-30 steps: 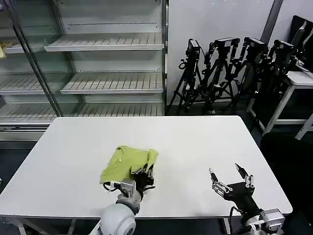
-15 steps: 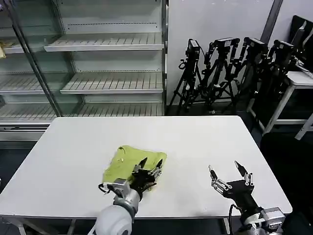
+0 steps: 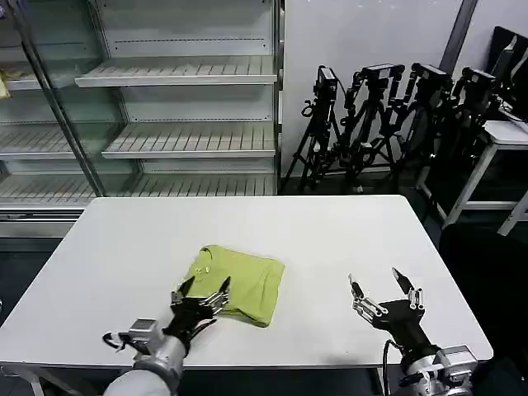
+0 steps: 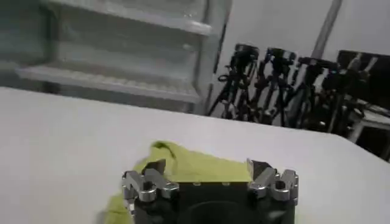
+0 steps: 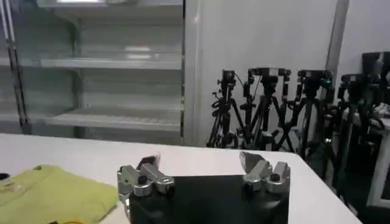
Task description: Fold and organize the clothes.
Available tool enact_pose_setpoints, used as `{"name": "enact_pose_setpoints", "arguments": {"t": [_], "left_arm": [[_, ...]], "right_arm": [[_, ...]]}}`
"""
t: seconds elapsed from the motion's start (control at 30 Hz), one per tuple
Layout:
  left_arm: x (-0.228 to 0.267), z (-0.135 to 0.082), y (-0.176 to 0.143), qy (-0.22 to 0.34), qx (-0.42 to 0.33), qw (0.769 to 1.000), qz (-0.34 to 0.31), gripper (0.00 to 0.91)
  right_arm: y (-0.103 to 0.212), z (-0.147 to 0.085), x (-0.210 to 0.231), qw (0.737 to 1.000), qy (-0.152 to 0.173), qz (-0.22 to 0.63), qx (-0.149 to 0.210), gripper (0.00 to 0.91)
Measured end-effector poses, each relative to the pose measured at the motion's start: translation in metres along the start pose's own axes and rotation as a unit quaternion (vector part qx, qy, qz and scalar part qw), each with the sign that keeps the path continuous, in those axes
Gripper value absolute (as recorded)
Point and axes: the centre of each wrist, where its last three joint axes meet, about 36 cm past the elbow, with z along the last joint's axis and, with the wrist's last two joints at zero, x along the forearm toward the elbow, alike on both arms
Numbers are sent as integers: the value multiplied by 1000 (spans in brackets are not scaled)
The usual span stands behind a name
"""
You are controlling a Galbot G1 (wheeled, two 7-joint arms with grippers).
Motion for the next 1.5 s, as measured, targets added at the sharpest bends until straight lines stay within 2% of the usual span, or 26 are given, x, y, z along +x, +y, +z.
{"name": "enact_pose_setpoints", "arguments": {"t": [0.23,0.57,0.97,1.27,1.5], "left_arm": [[26,-10,17,-58,-44,997,-37,907],[54,-22,42,-109,-90,987,-77,907],[73,-32,53,-126,-117,982,-75,907],[79,-37,55,-129,-129,981,-67,907],[84,-38,52,-123,-129,982,-61,907]], "right_arm": [[4,9,-1,1000,-6,14,-1,907],[14,18,0,999,-38,32,0,907],[17,21,-2,997,-70,42,9,907],[16,17,-1,995,-83,48,21,907],[19,16,1,995,-90,46,17,907]]}}
